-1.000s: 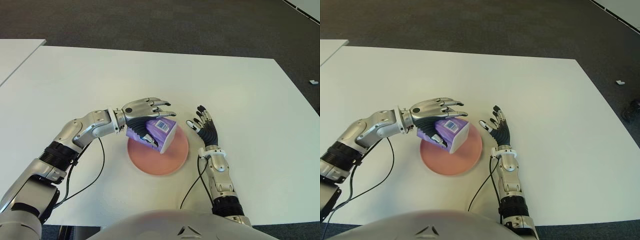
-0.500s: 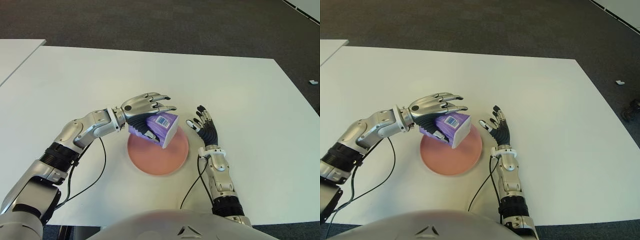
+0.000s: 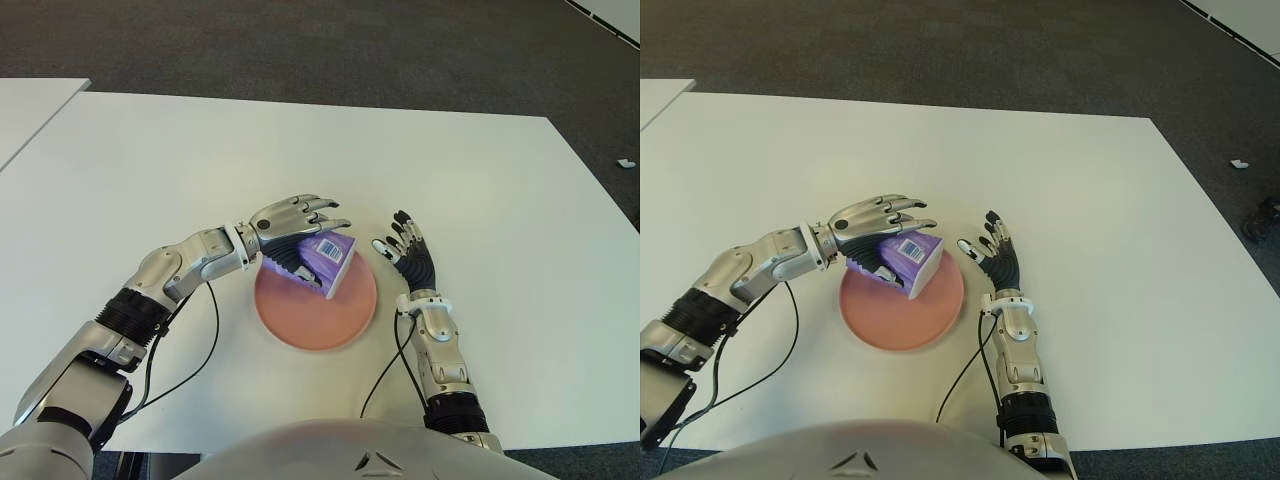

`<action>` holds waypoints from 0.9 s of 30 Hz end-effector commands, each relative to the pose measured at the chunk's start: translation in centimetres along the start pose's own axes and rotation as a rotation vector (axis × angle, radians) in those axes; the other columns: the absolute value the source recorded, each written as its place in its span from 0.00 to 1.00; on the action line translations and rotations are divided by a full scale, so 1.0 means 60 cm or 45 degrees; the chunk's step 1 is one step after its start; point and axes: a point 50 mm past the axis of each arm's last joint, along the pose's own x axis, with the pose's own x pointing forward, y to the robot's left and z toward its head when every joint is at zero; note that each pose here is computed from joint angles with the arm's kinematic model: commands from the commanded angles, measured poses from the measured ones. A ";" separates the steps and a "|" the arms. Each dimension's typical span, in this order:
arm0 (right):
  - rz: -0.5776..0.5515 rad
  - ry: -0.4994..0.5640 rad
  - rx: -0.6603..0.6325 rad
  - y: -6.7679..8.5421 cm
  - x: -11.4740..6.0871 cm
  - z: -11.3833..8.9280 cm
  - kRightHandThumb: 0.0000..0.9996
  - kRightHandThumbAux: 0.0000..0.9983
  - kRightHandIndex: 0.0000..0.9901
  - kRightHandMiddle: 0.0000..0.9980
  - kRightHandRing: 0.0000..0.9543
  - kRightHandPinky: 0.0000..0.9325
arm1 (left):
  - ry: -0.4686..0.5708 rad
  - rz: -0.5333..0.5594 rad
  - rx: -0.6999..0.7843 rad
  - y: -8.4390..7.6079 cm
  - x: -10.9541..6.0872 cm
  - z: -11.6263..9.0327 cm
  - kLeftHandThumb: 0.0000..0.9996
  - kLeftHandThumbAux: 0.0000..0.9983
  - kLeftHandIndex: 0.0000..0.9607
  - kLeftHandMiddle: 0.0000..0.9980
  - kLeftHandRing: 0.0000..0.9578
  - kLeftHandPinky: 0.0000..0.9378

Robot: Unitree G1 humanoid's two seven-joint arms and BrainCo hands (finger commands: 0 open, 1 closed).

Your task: Put the tissue paper into the plate.

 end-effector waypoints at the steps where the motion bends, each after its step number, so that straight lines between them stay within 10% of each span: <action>1: -0.016 0.191 0.010 -0.004 -0.022 -0.044 0.01 0.69 0.00 0.00 0.00 0.05 | 0.009 -0.099 -0.072 -0.012 -0.001 0.000 0.00 0.38 0.00 0.00 0.00 0.00; 27: -0.024 0.185 0.023 -0.001 -0.023 -0.045 0.03 0.69 0.00 0.00 0.00 0.05 | -0.095 -0.498 -0.180 -0.036 0.016 0.004 0.00 0.38 0.00 0.00 0.00 0.00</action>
